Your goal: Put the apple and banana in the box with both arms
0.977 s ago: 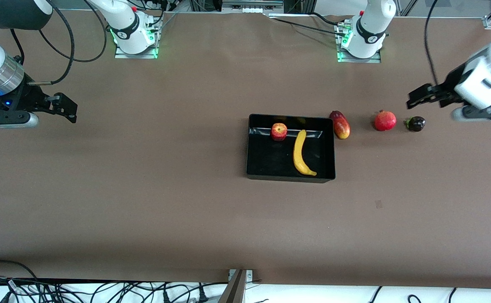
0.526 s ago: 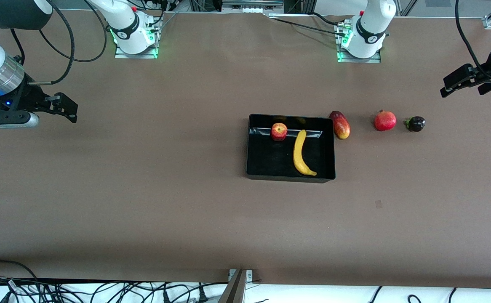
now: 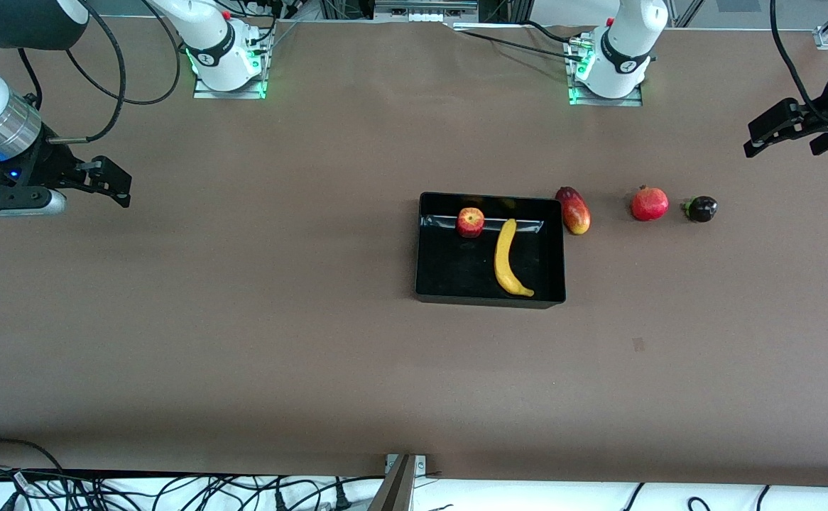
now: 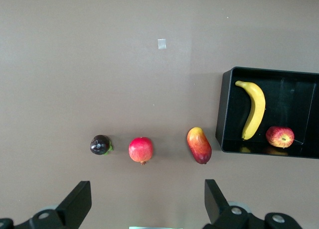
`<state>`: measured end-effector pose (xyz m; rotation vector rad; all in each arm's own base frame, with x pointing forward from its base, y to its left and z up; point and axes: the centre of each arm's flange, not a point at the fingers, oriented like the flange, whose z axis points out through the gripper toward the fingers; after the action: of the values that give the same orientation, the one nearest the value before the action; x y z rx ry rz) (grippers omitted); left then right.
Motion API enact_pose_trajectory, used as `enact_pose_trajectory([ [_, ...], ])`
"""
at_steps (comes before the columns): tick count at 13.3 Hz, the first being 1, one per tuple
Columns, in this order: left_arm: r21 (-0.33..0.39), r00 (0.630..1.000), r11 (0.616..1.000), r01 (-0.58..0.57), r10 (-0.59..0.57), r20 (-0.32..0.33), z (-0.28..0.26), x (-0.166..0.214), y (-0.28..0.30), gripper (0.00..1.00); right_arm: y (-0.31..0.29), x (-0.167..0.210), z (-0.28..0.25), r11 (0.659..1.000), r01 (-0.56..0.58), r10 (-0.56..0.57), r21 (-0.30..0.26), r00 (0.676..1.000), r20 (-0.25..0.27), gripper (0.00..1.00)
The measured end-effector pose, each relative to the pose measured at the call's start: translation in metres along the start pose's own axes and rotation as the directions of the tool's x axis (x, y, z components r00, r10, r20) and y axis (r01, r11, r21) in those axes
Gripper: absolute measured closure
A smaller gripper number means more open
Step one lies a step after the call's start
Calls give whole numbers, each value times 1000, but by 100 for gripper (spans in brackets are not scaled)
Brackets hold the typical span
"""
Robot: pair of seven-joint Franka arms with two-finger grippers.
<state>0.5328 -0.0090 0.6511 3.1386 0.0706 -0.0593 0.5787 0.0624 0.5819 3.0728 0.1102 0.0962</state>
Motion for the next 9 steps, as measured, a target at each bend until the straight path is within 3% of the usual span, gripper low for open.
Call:
enact_pose_trajectory([
  [4,1,1000,1000,-13,13,-6,-4,-1,2,0,-1,0,0,1000,1,-1,2,1000,1,0],
  [9,1,1000,1000,-12,12,-6,-8,-2,1,0,-7,0,0,998,-8,7,56,1000,4,0],
])
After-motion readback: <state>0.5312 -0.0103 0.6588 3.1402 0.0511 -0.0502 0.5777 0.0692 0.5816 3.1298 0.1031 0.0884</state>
